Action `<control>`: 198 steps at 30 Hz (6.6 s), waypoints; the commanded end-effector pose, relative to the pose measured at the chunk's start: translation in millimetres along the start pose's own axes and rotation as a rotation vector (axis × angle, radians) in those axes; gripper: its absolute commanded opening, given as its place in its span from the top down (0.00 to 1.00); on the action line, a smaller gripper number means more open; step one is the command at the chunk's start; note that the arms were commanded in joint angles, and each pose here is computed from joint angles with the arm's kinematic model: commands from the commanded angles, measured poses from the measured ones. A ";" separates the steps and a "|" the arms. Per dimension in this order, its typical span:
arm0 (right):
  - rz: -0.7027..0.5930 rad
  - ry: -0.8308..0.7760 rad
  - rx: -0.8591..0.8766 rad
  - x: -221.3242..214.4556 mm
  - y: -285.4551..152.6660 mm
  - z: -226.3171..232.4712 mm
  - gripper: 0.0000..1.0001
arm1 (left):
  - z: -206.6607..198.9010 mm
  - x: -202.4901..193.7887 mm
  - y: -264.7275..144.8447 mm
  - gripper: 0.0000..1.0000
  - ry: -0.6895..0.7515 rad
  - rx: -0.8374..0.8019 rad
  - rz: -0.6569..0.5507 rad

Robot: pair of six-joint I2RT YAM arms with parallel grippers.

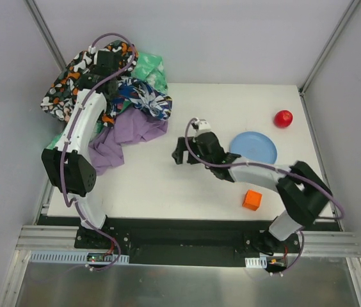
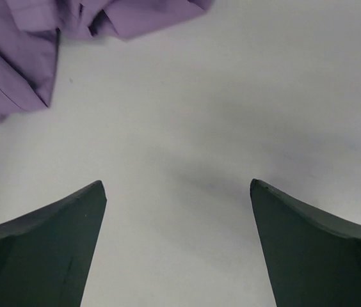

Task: Pick out a specific cloth from the pile

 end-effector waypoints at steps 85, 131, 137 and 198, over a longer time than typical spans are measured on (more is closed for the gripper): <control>-1.056 -0.550 -0.656 425.7 -461.2 -31.3 1.00 | 56.8 -118.4 45.9 0.93 -0.331 0.090 0.336; -0.350 -0.181 -0.757 303.7 5.5 -295.7 1.00 | 103.6 -166.5 44.4 1.00 -0.337 0.220 0.364; 0.272 0.043 -0.734 140.6 34.4 -301.3 1.00 | 104.1 -165.2 41.9 1.00 -0.351 0.216 0.351; -0.384 0.187 -0.819 57.9 -256.5 -208.7 0.04 | 13.9 -166.5 -162.2 0.01 -0.292 -0.799 0.212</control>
Point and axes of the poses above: each gripper's point midway between its finger pads, its own y axis out along the fingers, its own z axis along the line the jaws close on, x = y × z, the point moved 2 cm from there along -y, back along the fingers, and after that the axes turned 12 degrees about -y, right-handed, at the moved point
